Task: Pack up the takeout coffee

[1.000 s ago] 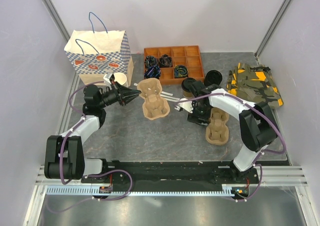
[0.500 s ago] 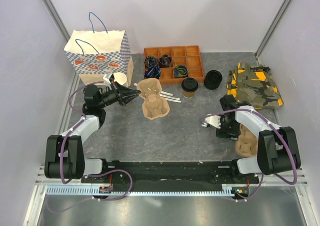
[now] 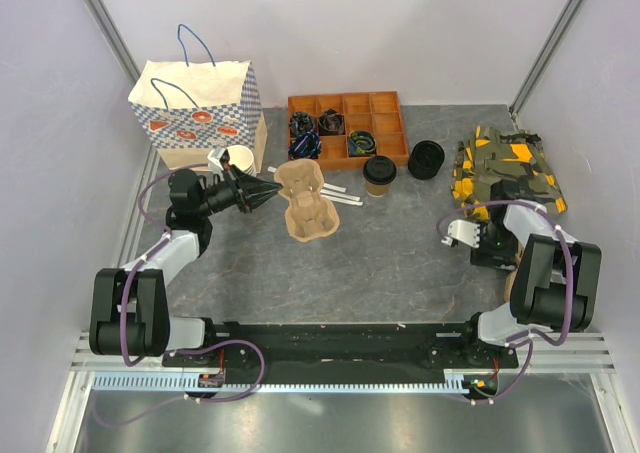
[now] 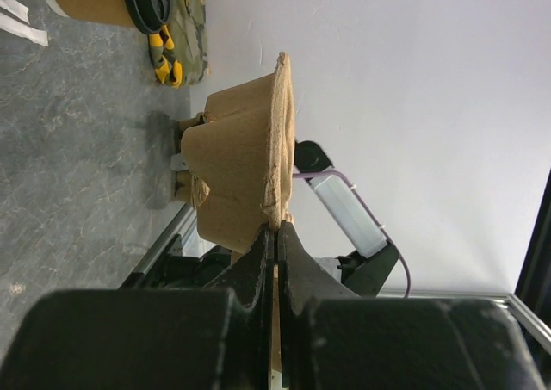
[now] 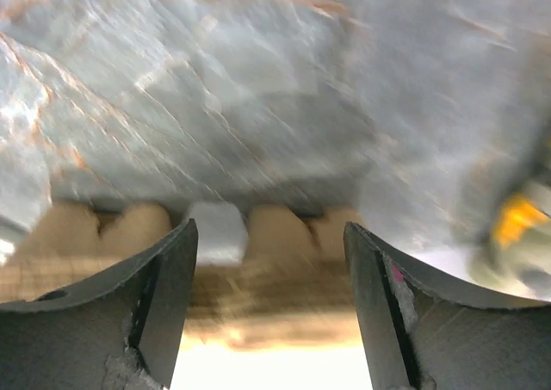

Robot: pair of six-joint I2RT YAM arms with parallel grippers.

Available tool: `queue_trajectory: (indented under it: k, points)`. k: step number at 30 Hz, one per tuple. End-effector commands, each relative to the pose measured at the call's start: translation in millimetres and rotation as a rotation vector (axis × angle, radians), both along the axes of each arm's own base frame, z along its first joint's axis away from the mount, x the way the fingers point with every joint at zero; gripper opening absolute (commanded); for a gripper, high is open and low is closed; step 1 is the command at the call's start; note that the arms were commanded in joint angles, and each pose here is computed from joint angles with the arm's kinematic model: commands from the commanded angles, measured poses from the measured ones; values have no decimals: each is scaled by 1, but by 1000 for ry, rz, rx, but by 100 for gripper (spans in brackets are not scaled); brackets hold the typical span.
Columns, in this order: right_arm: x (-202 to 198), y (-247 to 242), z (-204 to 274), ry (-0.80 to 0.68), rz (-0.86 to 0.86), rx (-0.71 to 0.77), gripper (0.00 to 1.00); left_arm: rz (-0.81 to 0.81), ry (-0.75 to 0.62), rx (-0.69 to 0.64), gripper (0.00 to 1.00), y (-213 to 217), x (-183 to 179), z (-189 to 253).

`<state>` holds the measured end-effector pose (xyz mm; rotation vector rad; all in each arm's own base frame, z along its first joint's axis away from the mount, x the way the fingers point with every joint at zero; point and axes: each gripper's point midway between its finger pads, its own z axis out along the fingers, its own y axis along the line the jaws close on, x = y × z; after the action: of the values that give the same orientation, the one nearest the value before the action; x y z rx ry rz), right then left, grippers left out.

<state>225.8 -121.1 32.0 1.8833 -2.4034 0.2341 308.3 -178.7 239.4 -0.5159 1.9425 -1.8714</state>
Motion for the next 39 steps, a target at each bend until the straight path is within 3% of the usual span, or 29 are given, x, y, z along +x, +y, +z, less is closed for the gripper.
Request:
queue_trajectory:
  k: [1,5,8,12,17,26,33,39]
  points:
    - [29,20,53,-101,0,114,77,-53,-83,39,2,-7,-6,2]
    - [51,76,115,-210,-123,342,78,-145,-131,79,2,-15,-19,5]
    - [79,128,192,-340,-208,570,78,-232,-181,109,2,-21,-34,5]
    - [88,209,253,-330,-323,861,79,-320,-279,144,2,-27,-58,5]
    - [82,304,297,-266,-260,1078,79,-402,-427,225,2,-35,-82,15]
    - [20,407,274,-59,-45,1095,69,-534,-606,267,2,-59,-122,16]
    - [5,423,256,-13,13,1050,62,-499,-610,260,2,-59,-124,17]
    - [-4,417,244,10,10,1032,62,-473,-601,236,2,-60,-123,17]
